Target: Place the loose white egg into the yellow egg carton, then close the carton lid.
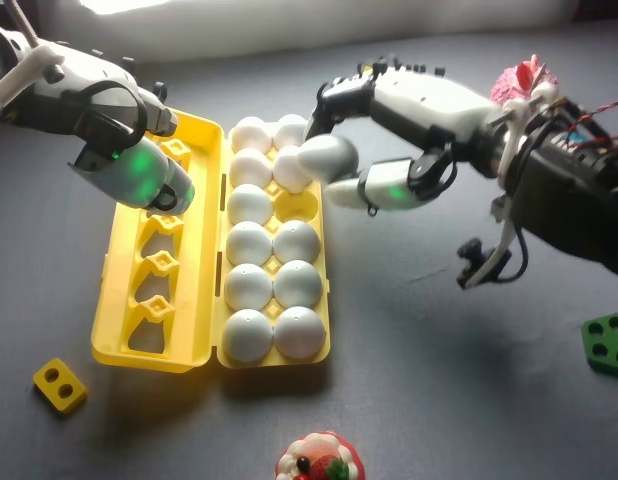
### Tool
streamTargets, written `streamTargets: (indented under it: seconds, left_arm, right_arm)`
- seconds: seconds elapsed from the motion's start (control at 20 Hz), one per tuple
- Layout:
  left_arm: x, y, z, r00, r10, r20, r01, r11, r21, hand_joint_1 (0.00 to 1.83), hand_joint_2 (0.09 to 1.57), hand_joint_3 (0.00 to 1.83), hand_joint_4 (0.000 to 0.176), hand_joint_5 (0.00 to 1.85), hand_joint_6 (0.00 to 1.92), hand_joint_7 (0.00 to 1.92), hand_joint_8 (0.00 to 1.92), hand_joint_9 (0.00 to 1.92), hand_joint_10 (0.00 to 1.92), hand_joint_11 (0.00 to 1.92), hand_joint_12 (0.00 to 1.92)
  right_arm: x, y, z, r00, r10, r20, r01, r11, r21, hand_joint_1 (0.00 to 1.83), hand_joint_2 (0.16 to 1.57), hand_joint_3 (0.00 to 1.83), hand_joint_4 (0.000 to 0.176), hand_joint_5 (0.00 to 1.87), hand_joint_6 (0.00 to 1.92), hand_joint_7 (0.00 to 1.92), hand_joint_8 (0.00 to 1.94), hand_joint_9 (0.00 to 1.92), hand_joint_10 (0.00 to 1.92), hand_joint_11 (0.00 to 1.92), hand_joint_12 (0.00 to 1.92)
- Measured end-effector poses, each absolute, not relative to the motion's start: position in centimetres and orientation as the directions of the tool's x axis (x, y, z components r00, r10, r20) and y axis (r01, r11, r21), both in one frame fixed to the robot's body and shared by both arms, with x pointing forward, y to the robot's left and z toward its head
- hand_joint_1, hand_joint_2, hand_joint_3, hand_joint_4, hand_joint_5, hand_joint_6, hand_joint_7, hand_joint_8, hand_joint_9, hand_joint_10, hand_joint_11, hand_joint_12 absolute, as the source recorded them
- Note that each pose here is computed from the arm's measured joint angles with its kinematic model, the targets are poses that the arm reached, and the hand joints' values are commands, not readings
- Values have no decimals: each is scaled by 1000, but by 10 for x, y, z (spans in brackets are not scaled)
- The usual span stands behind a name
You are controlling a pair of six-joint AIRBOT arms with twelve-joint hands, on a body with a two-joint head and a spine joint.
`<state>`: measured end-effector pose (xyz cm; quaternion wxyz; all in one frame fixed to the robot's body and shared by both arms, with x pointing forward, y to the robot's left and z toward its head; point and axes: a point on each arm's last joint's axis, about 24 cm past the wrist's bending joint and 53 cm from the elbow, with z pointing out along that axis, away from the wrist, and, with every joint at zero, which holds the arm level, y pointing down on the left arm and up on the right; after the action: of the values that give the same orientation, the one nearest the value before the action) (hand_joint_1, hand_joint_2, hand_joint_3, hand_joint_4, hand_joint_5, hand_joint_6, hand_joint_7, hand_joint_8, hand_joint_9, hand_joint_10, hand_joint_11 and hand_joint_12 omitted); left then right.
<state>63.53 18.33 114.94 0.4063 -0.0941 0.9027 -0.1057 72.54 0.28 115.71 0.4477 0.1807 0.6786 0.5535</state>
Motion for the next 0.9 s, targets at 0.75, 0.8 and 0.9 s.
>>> streamTargets:
  seconds: [0.75, 0.8, 0.9]
  left_arm:
    - [637, 185, 1150, -648, -279, -709, -101, 954, -283, 187, 1350, 0, 0, 106, 4, 109, 1, 100, 2, 0, 441]
    - [637, 185, 1150, -648, -279, -708, -102, 954, -283, 196, 1353, 0, 0, 101, 2, 104, 0, 94, 0, 0, 442]
    - [637, 185, 1150, -648, -281, -708, -103, 953, -284, 148, 1359, 2, 0, 100, 2, 113, 3, 106, 4, 0, 474]
  right_arm:
    - [739, 14, 1149, -519, 823, -232, -175, 163, 971, 1126, 1164, 0, 0, 889, 1144, 512, 2, 198, 11, 0, 349]
    - [738, 16, 1148, -523, 821, -231, -172, 164, 971, 1127, 1163, 0, 0, 890, 1143, 510, 1, 201, 12, 0, 340]
    - [737, 19, 1147, -528, 818, -228, -168, 162, 972, 1130, 1157, 0, 0, 904, 1119, 508, 1, 202, 12, 0, 342]
